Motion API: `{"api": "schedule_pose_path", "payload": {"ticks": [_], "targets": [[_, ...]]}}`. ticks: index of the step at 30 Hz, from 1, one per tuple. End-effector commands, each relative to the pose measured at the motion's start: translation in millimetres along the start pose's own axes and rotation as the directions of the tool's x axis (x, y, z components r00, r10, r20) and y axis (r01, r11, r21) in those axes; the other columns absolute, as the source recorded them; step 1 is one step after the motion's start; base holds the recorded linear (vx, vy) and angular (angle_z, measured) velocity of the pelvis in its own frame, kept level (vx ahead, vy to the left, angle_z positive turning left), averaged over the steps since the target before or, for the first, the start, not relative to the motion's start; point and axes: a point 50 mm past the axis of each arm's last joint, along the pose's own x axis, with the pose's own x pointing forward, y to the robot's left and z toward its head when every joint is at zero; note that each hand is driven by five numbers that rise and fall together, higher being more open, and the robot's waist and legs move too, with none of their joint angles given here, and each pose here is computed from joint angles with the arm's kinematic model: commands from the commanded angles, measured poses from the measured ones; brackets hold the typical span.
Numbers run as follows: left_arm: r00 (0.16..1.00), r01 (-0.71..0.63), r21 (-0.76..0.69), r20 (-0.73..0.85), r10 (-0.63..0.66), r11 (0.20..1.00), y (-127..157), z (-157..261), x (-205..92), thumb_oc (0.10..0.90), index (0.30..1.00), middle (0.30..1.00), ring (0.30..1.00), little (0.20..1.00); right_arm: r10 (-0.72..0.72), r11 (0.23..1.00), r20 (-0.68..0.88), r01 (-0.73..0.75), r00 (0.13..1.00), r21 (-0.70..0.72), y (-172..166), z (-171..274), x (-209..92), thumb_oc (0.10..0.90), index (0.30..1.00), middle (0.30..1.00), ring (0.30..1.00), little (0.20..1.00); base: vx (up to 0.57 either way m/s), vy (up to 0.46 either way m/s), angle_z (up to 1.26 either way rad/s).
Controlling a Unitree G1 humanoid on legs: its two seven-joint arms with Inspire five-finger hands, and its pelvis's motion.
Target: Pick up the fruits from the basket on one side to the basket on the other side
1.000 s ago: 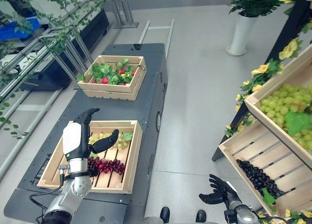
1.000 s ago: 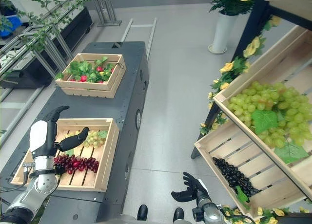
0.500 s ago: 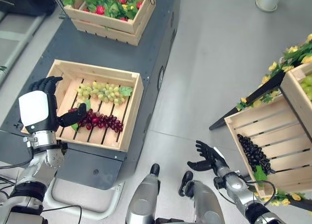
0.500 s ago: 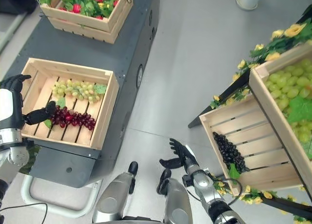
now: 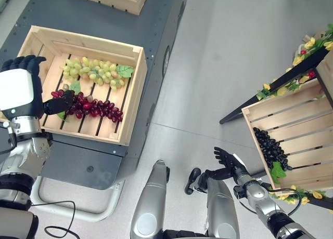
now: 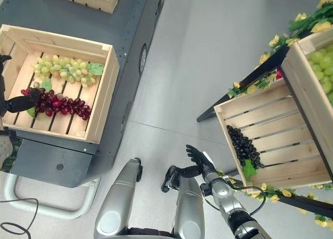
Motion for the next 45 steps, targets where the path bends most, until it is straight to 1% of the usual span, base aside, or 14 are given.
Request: {"api": "schedule_pose_path", "payload": {"ticks": [1,3,4,7,11,14,20,23,33,35,39,40,43,45], "targets": [[0.992,-0.105,0.133,0.086,0.095,0.986,43,-9,26,0.800,0.900,0.900,0.900,0.900,-0.017,1.000,0.096,0.018,0.995,-0.018,-15,14,-3,0.800,0.900,0.900,0.900,0.900,0.00,0.046,0.00],[0.992,-0.087,0.143,0.103,0.072,0.986,44,-8,28,0.800,0.900,0.900,0.900,0.900,-0.017,1.000,0.104,0.019,0.994,-0.022,-17,15,-3,0.800,0.900,0.900,0.900,0.900,0.00,0.018,-0.01],[0.992,-0.058,0.170,0.121,0.038,0.984,46,-9,29,0.800,0.900,0.900,0.900,0.900,-0.019,1.000,0.108,0.021,0.994,-0.021,-18,15,-3,0.800,0.900,0.900,0.900,0.900,0.00,0.000,0.00],[0.991,-0.019,0.176,0.135,-0.005,0.984,44,-11,26,0.800,0.900,0.900,0.900,0.900,-0.019,0.999,0.110,0.022,0.994,-0.030,-19,16,-4,0.800,0.900,0.900,0.900,0.900,0.00,0.021,0.01],[0.979,0.075,0.237,0.166,-0.117,0.968,42,-15,23,0.800,0.900,0.900,0.900,0.900,-0.023,0.999,0.110,0.028,0.994,-0.041,-24,15,-5,0.800,0.900,0.900,0.900,0.900,0.00,0.000,0.00],[0.968,0.130,0.244,0.180,-0.176,0.961,42,-14,24,0.800,0.900,0.900,0.900,0.900,-0.026,0.998,0.112,0.032,0.993,-0.047,-28,15,-5,0.800,0.900,0.900,0.900,0.900,0.00,0.000,0.00],[0.956,0.141,0.254,0.217,-0.199,0.957,45,-10,24,0.800,0.900,0.900,0.900,0.900,-0.035,0.998,0.107,0.040,0.994,-0.045,-31,14,-6,0.800,0.900,0.900,0.900,0.900,0.00,0.000,0.00],[0.959,0.095,0.287,0.231,-0.165,0.953,52,-6,30,0.800,0.900,0.900,0.900,0.900,-0.029,0.998,0.113,0.034,0.993,-0.045,-30,16,-6,0.800,0.900,0.900,0.900,0.900,-0.01,-0.006,0.03],[0.959,0.023,0.368,0.255,-0.125,0.929,50,6,45,0.800,0.900,0.900,0.900,0.900,-0.016,0.999,0.159,0.023,0.987,-0.041,-24,28,-2,0.800,0.900,0.900,0.900,0.900,-0.01,-0.003,0.02],[0.956,0.031,0.393,0.256,-0.141,0.919,49,9,49,0.800,0.900,0.900,0.900,0.900,-0.018,0.999,0.158,0.025,0.987,-0.039,-24,28,-1,0.800,0.900,0.900,0.900,0.900,0.00,0.000,0.00],[0.940,0.073,0.481,0.259,-0.221,0.874,44,24,60,0.800,0.900,0.900,0.900,0.900,-0.028,0.999,0.167,0.032,0.985,-0.024,-24,33,3,0.800,0.900,0.900,0.900,0.900,0.00,0.000,0.00],[0.943,0.102,0.509,0.225,-0.246,0.854,44,25,64,0.800,0.900,0.900,0.900,0.900,-0.022,0.999,0.176,0.027,0.984,-0.024,-23,34,4,0.800,0.900,0.900,0.900,0.900,0.00,0.000,0.00],[0.948,0.120,0.540,0.186,-0.258,0.833,44,23,67,0.800,0.900,0.900,0.900,0.900,-0.019,1.000,0.189,0.023,0.982,-0.020,-22,34,3,0.800,0.900,0.900,0.900,0.900,0.00,0.000,0.00],[0.954,0.183,0.568,0.095,-0.285,0.803,46,17,72,0.800,0.900,0.900,0.900,0.900,-0.019,1.000,0.200,0.022,0.980,-0.014,-22,35,3,0.800,0.900,0.900,0.900,0.900,-0.01,0.006,0.02]]}}
